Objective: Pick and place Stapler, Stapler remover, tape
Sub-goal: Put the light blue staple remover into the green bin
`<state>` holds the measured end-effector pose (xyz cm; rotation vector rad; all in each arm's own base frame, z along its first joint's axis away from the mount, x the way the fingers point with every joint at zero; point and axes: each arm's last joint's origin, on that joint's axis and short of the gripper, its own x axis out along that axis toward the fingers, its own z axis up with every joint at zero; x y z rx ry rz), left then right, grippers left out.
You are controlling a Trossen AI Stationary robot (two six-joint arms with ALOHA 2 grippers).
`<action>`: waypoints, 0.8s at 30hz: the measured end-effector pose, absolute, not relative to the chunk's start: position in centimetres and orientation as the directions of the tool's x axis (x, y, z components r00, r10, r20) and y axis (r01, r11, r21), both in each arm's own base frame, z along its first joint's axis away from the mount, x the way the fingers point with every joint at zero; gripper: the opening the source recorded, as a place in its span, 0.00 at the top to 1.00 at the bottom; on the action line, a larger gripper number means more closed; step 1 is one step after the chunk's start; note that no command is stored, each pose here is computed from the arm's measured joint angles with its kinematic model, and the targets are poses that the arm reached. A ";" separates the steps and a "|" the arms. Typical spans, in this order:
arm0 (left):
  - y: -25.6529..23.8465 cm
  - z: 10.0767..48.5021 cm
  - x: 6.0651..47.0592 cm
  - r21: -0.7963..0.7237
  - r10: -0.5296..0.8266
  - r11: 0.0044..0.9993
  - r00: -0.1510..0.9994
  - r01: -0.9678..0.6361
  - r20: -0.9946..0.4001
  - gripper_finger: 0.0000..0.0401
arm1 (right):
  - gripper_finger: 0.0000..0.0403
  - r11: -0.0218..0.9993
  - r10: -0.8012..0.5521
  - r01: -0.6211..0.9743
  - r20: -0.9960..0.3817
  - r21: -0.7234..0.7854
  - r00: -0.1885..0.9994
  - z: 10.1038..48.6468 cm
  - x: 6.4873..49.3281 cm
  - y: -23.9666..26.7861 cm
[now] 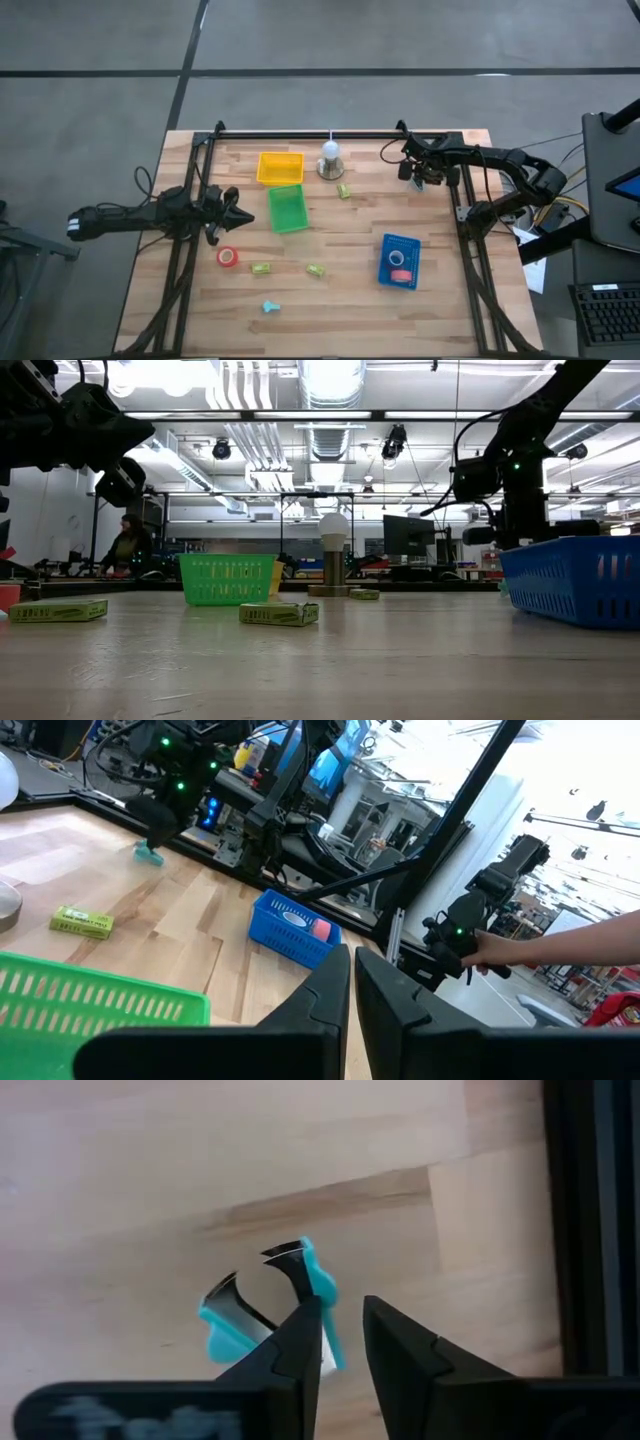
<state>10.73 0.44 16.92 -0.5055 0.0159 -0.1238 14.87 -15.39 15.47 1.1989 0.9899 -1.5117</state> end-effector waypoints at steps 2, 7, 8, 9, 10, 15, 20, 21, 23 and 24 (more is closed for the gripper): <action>0.4 16.9 10.7 -0.484 -0.122 0.868 0.992 0.115 0.015 0.94 | 0.83 -0.229 -0.186 0.972 -0.979 -0.046 -0.090 15.4 14.8 -15.4; 0.4 16.9 10.7 -0.484 -0.122 0.868 0.992 0.114 0.016 0.94 | 0.83 -0.207 -0.208 0.977 -0.973 -0.054 -0.098 15.7 14.9 -15.6; 0.4 16.9 10.7 -0.484 -0.122 0.868 0.992 0.114 0.015 0.94 | 0.82 -0.206 -0.218 0.977 -0.971 -0.051 -0.097 15.7 15.0 -15.7; 0.4 16.9 10.7 -0.484 -0.123 0.868 0.992 0.115 0.016 0.94 | 0.82 -0.205 -0.225 0.978 -0.970 -0.047 -0.093 15.8 15.1 -15.7; 0.4 16.9 10.7 -0.484 -0.122 0.868 0.992 0.114 0.015 0.94 | 0.81 -0.202 -0.230 0.979 -0.969 -0.042 -0.089 15.8 15.1 -15.8; 0.4 16.9 10.7 -0.484 -0.122 0.868 0.992 0.114 0.015 0.94 | 0.80 -0.189 -0.247 0.981 -0.965 -0.038 -0.085 15.9 15.2 -15.9; 0.4 16.9 10.7 -0.484 -0.122 0.868 0.992 0.114 0.016 0.94 | 0.81 -0.189 -0.251 0.981 -0.964 -0.034 -0.082 15.8 15.2 -15.9; 0.4 16.9 10.7 -0.484 -0.122 0.868 0.992 0.114 0.016 0.94 | 0.82 -0.189 -0.250 0.981 -0.965 -0.036 -0.083 15.8 15.2 -15.9; 0.4 16.9 10.7 -0.484 -0.122 0.868 0.992 0.114 0.015 0.94 | 0.84 -0.185 -0.251 0.982 -0.964 -0.038 -0.085 15.7 15.2 -15.9; 0.4 16.9 10.7 -0.484 -0.122 0.868 0.992 0.114 0.016 0.94 | 0.85 -0.184 -0.253 0.982 -0.964 -0.040 -0.086 15.7 15.1 -15.9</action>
